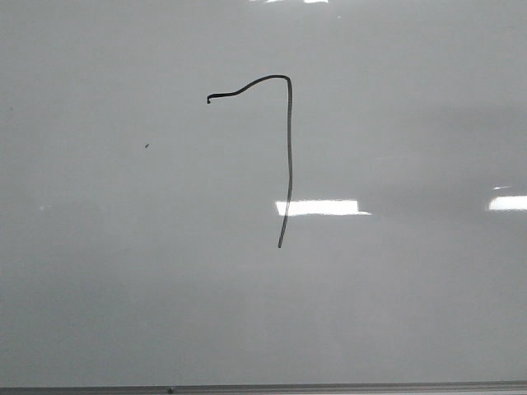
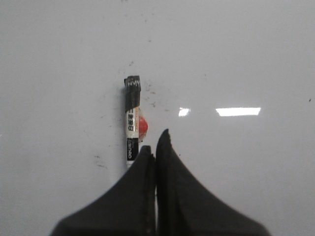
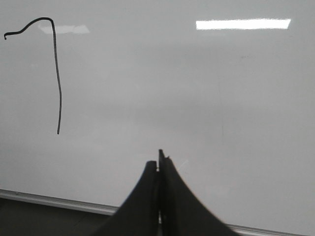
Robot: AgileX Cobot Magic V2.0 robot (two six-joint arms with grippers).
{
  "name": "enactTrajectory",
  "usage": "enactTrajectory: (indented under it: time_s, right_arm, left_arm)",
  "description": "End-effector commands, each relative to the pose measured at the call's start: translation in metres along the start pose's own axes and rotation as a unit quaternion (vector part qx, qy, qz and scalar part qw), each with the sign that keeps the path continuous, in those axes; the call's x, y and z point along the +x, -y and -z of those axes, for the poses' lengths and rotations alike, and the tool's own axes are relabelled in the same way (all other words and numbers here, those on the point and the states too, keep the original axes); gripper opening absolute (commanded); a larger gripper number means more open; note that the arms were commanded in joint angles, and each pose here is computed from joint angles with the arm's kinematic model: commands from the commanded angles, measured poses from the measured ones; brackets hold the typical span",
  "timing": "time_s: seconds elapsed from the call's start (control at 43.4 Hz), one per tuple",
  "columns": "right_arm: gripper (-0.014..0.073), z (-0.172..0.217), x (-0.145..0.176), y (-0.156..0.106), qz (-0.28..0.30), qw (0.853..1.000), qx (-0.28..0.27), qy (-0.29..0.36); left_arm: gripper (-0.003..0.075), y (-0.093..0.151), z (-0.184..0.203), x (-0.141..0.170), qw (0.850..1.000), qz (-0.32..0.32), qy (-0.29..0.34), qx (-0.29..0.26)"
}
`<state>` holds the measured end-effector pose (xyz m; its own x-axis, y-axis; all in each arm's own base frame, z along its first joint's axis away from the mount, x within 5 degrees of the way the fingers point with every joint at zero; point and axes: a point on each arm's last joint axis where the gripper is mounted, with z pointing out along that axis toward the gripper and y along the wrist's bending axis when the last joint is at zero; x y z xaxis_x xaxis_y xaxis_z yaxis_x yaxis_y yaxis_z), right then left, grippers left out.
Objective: Write number 7 on whiteboard
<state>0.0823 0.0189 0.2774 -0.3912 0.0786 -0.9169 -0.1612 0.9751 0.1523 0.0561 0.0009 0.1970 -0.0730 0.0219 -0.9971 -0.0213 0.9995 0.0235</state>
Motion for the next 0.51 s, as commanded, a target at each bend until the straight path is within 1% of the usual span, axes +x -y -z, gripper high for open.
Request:
enactTrajectory:
  time_s: [0.0, 0.484]
  right_arm:
    - [-0.0068, 0.0034, -0.015, -0.0005, 0.0, 0.999, 0.003, 0.049]
    - [-0.0068, 0.0034, -0.015, -0.0005, 0.0, 0.999, 0.003, 0.049]
  left_arm:
    - [-0.002, -0.0005, 0.0016, -0.0096, 0.998, 0.007, 0.059, -0.001]
    - [-0.002, -0.0004, 0.0014, -0.0087, 0.998, 0.007, 0.057, -0.001]
